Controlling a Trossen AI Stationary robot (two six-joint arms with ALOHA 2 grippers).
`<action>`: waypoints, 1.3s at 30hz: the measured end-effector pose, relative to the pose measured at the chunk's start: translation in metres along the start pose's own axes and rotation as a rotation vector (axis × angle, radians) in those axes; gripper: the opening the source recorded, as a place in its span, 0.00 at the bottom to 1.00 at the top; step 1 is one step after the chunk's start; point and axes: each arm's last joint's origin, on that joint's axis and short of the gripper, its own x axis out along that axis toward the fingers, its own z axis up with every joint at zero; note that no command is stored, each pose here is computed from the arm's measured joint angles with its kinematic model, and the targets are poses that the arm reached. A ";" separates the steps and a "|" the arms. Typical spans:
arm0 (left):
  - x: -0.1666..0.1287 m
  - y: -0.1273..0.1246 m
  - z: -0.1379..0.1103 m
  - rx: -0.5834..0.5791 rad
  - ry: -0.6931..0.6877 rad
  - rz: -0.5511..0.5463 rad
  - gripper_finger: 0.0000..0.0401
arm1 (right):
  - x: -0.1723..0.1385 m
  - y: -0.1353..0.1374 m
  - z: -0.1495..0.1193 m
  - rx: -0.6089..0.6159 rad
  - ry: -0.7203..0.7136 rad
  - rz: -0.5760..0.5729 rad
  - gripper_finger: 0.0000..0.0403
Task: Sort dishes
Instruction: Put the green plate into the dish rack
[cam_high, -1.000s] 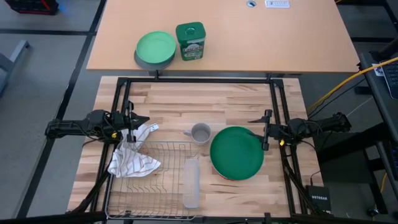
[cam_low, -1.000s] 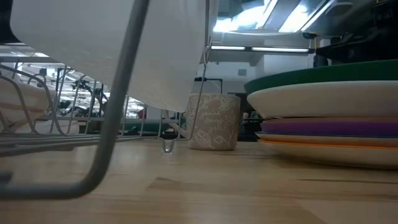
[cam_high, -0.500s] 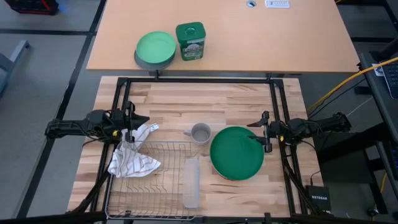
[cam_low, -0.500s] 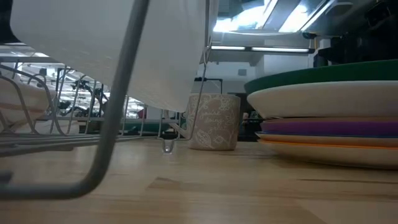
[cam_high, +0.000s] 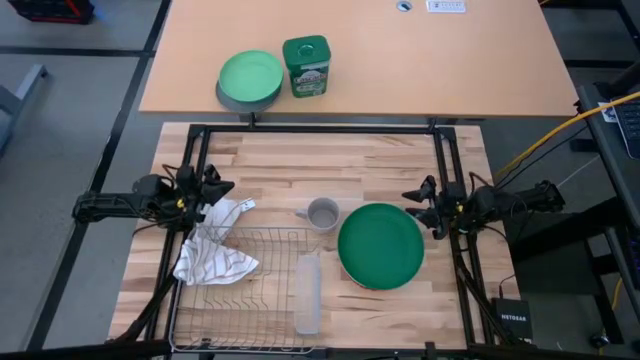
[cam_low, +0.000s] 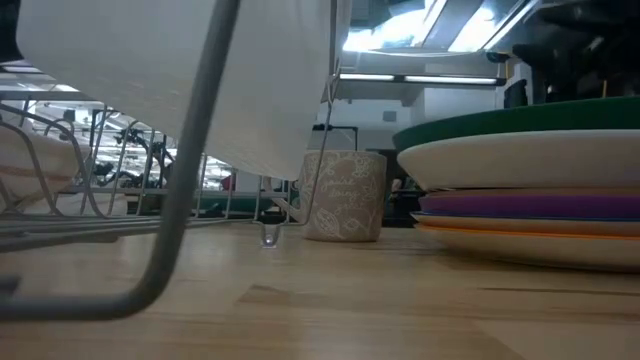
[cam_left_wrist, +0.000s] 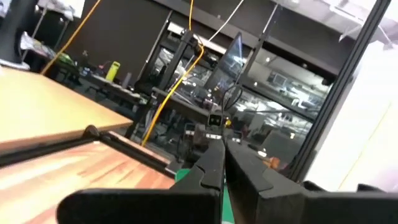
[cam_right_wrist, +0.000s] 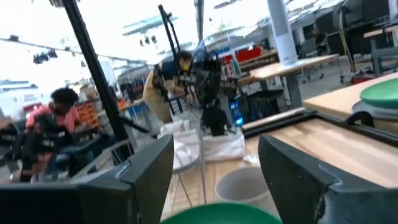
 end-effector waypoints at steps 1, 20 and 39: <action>0.000 0.000 -0.001 -0.004 0.006 0.003 0.01 | 0.000 0.000 0.001 0.003 -0.014 0.003 0.59; 0.000 0.002 -0.003 0.109 0.034 0.014 0.01 | -0.005 -0.012 0.015 0.025 -0.240 -0.497 0.59; 0.000 0.002 -0.003 0.124 0.034 0.013 0.01 | 0.000 -0.010 -0.008 0.025 0.133 -0.335 0.59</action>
